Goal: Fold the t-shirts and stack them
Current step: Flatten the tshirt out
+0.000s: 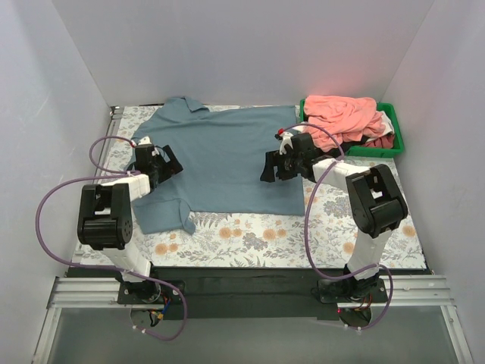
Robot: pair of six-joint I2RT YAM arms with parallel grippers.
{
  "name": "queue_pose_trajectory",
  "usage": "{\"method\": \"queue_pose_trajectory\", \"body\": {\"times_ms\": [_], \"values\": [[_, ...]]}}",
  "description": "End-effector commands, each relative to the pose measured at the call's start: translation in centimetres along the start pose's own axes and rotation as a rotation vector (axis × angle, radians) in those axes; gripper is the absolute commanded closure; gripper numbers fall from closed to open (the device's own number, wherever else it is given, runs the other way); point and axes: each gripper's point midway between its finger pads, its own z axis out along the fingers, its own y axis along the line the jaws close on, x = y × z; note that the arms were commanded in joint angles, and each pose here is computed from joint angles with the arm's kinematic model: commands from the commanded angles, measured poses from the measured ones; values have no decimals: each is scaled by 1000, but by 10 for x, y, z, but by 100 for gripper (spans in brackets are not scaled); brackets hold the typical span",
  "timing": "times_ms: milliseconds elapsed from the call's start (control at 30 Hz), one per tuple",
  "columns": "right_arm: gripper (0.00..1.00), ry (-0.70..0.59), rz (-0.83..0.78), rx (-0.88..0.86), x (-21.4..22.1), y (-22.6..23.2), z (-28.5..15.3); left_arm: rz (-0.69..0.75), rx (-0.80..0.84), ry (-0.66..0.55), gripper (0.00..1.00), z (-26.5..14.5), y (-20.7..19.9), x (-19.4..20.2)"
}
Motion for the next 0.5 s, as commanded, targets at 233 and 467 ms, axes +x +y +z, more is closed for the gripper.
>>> {"method": "queue_pose_trajectory", "body": {"times_ms": [233,467], "values": [[19,-57,3,84,-14,-11,13,-37,5,-12,9,14,2,-4],[20,-11,111,126,-11,-43,26,-42,22,45,10,41,-3,-7]]}}
